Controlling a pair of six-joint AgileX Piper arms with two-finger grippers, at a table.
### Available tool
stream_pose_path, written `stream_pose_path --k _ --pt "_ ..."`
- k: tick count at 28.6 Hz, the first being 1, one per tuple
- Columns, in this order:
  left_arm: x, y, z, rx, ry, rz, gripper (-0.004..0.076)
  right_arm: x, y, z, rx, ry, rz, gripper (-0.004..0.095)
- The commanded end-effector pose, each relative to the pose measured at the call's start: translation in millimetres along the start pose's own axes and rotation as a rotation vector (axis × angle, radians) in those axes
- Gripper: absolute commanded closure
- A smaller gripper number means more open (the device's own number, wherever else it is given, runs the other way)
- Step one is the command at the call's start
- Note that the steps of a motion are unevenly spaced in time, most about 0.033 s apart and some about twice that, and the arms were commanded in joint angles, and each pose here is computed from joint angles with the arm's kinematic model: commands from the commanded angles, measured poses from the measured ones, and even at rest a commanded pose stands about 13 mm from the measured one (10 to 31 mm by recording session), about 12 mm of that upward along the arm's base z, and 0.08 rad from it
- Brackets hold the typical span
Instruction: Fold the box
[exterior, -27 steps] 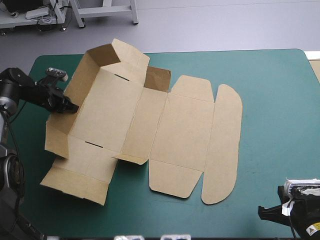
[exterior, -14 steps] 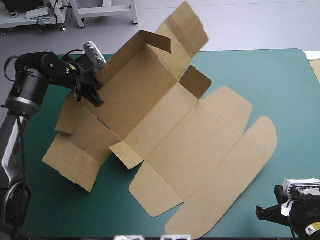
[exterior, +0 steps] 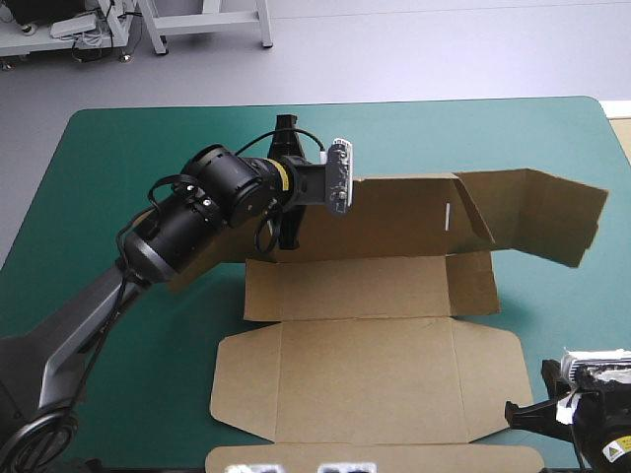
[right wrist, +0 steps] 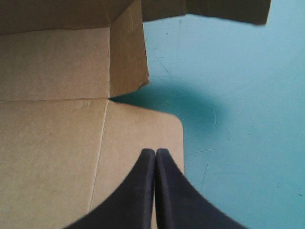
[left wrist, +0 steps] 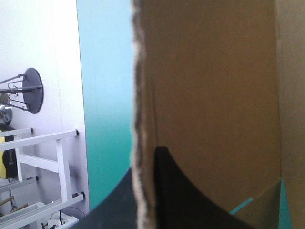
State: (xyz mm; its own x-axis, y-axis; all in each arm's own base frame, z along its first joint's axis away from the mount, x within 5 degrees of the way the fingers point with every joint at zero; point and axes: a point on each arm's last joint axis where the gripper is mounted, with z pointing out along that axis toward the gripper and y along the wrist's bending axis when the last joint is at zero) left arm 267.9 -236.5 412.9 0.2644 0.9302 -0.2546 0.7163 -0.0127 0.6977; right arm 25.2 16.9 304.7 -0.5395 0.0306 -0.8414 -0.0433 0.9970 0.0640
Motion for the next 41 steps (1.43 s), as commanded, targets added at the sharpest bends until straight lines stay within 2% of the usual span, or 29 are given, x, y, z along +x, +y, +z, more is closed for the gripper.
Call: stream_pose_path --k 1,5,8,14,19,21,27,31,41 --pt "-13.2 3.4 -17.6 -0.126 -0.065 -0.015 0.0733 -17.1 -0.6 0.2 -0.006 -0.057 0.023 0.0921" --pt "-17.8 -11.6 -6.2 -0.181 0.009 -0.014 0.0733 -31.5 -0.8 -3.1 -0.007 -0.065 0.024 0.0921" --pt "-27.6 -34.2 4.3 -0.243 0.056 -0.081 0.0733 -62.1 -1.5 -11.9 -0.002 -0.117 0.053 0.0921" --pt "-44.5 -69.7 9.6 -0.36 0.094 -0.059 0.0733 -126.2 -4.4 -22.0 0.0 -0.194 0.074 0.0921" --pt "-49.9 -90.8 12.3 -0.347 0.105 -0.056 0.0733 -181.4 -3.4 -18.6 -0.075 -0.238 0.12 0.0921" --pt "-50.0 -94.4 13.3 -0.341 0.108 -0.061 0.0733 -203.9 -6.8 -10.4 -0.079 -0.233 0.122 0.0921" --pt "-48.6 -95.8 12.7 -0.341 0.129 -0.075 0.0733 -251.4 -22.1 44.7 -0.099 -0.109 0.143 0.0921" --pt "-47.9 -94.6 12.1 -0.356 0.138 -0.068 0.0733 -266.8 -30.3 90.3 -0.145 -0.022 0.146 0.0921" --pt "-48.0 -91.3 10.9 -0.395 0.137 -0.065 0.0733 -249.2 -49.4 193.3 -0.211 0.326 0.181 0.0921"
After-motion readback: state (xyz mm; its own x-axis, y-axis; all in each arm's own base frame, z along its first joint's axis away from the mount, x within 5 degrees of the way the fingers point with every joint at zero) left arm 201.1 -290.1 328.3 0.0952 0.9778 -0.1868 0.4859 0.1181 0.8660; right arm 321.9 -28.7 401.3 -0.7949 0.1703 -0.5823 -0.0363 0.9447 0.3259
